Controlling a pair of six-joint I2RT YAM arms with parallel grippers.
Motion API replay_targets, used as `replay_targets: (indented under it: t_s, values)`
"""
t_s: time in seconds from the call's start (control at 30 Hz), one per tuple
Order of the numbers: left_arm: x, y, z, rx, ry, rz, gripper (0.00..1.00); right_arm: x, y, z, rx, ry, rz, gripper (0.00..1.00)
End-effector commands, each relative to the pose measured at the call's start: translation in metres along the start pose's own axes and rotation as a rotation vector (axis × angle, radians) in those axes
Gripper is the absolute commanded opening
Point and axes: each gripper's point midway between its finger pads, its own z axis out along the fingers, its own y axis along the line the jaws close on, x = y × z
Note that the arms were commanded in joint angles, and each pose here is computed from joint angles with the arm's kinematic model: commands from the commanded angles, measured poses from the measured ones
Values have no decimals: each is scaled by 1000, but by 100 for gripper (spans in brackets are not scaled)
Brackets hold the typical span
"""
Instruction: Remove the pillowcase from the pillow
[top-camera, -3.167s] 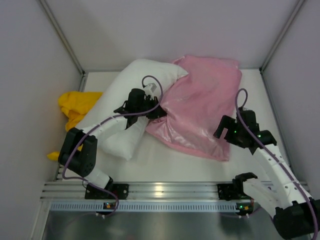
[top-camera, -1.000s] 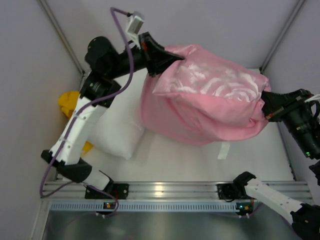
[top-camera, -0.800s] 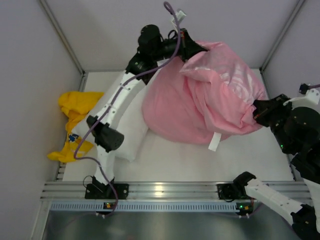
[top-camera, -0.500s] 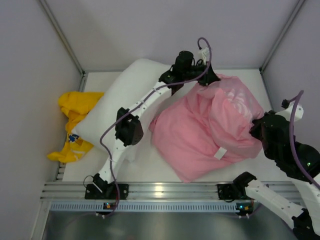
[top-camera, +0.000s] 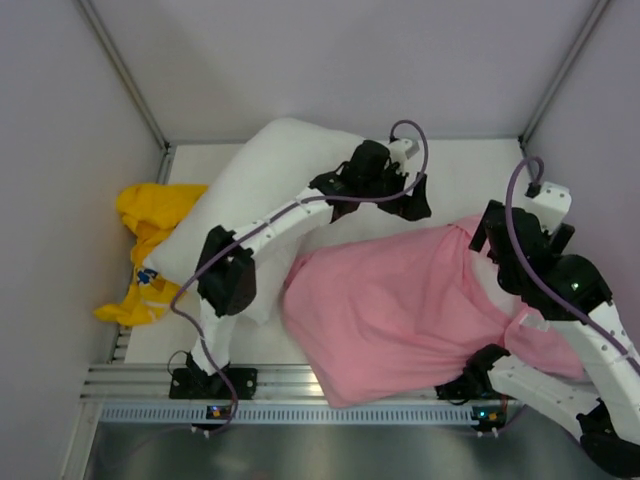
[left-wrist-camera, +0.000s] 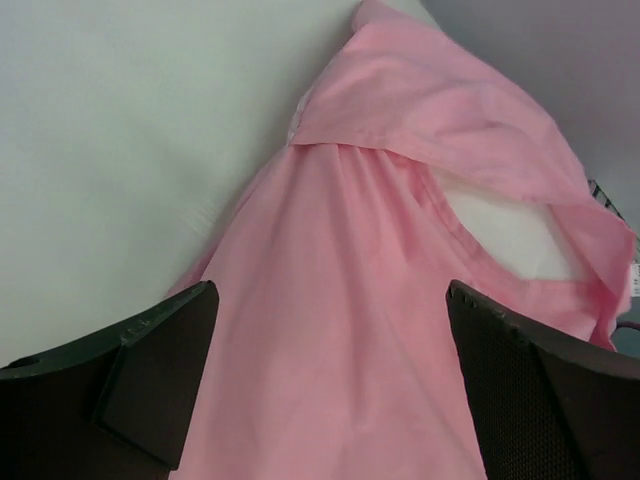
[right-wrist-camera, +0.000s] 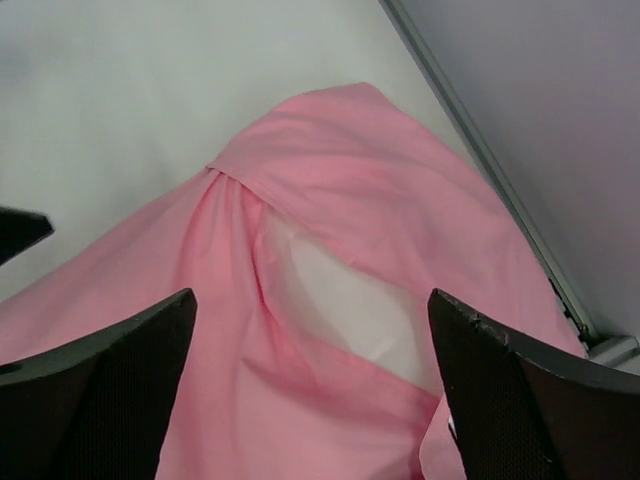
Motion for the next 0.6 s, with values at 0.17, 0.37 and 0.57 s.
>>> replay_targets:
  t_s: [0.17,0.37,0.57]
  values:
    - [1,-107,-151,115,-234,210,97,-5,41,-10,-235,29,-38,93]
    - [101,-118,-125,112,-46,210,58,27,55,11,-218,154,2,89]
    - [180,-111,-108,37,85,205,6,-7,21,16,-133,82,65,88]
